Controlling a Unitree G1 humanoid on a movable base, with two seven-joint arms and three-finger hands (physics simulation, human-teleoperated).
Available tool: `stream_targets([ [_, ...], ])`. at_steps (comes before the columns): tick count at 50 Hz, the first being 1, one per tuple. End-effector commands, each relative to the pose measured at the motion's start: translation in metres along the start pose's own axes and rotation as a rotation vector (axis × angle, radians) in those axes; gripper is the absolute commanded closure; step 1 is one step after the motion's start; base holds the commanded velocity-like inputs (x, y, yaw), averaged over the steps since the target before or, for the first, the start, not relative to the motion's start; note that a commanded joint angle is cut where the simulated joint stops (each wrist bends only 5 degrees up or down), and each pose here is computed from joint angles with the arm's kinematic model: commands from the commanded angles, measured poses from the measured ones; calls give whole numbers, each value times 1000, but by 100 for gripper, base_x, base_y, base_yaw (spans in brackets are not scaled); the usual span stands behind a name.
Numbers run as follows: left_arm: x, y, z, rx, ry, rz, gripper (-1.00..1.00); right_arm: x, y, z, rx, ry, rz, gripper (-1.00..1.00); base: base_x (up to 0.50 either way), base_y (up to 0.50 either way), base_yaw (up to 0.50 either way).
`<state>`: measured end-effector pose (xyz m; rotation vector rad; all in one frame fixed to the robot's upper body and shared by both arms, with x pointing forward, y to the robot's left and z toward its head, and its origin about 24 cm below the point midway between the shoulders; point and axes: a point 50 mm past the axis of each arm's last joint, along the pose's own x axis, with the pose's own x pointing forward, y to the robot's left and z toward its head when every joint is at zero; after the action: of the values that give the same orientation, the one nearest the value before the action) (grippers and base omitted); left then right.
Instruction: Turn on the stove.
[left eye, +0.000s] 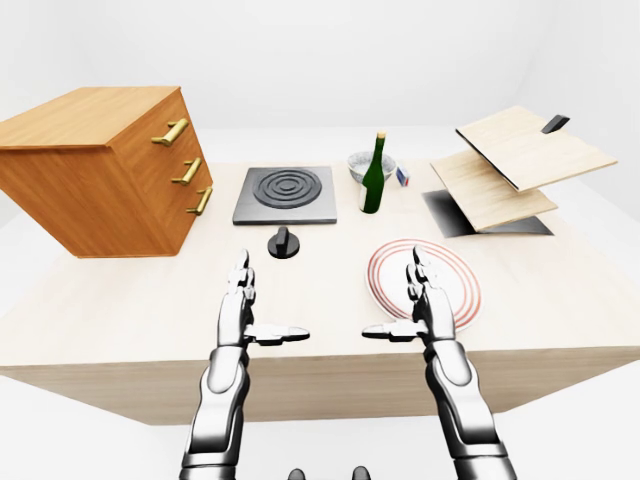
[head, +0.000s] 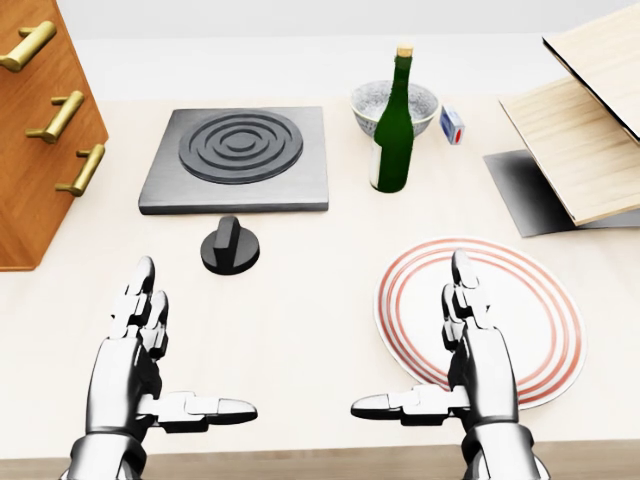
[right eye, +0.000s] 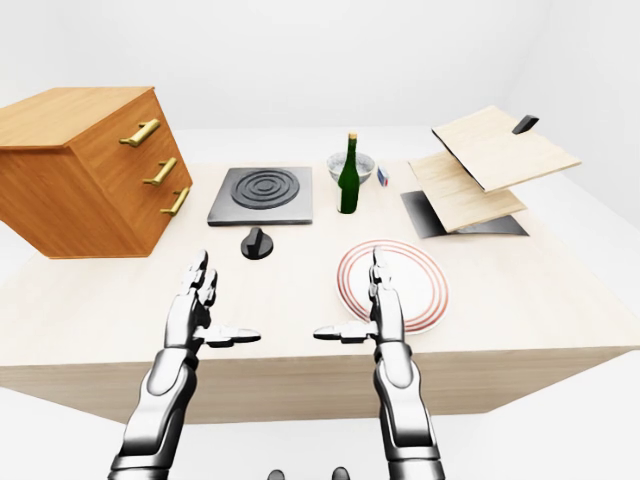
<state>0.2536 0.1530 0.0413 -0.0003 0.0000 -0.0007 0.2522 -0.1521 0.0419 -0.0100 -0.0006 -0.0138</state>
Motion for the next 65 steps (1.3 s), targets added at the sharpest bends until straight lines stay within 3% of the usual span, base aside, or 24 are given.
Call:
stream_targets([
  [1, 0, 7, 0, 0, -1, 0, -100, -3, -7, 3, -20, -14, -21, -100, 18, 0, 0],
  [32, 0, 9, 1, -5, 1, 2, -100, -2, -4, -2, -23, 4, 2, -100, 40, 0, 0],
  [43, 2, 11, 1, -7, 3, 7, -100, -3, -4, -1, -12, -2, 10, -100, 2, 0, 0],
  [48, 10, 11, -6, -10, 22, 9, -100, -1, -5, -2, -8, 1, 8, -100, 0, 0, 0],
  [55, 28, 5, -32, -12, 110, -21, -100, -1, -6, -1, -1, 7, 4, -100, 0, 0, 0],
  [57, 33, 0, -49, -11, 197, -35, -100, -1, -6, -1, -1, 5, 6, -100, 0, 0, 0],
  [65, 29, -20, -80, 20, 355, -89, -100, 0, -7, -1, -1, 3, 7, -100, 0, 0, 0],
])
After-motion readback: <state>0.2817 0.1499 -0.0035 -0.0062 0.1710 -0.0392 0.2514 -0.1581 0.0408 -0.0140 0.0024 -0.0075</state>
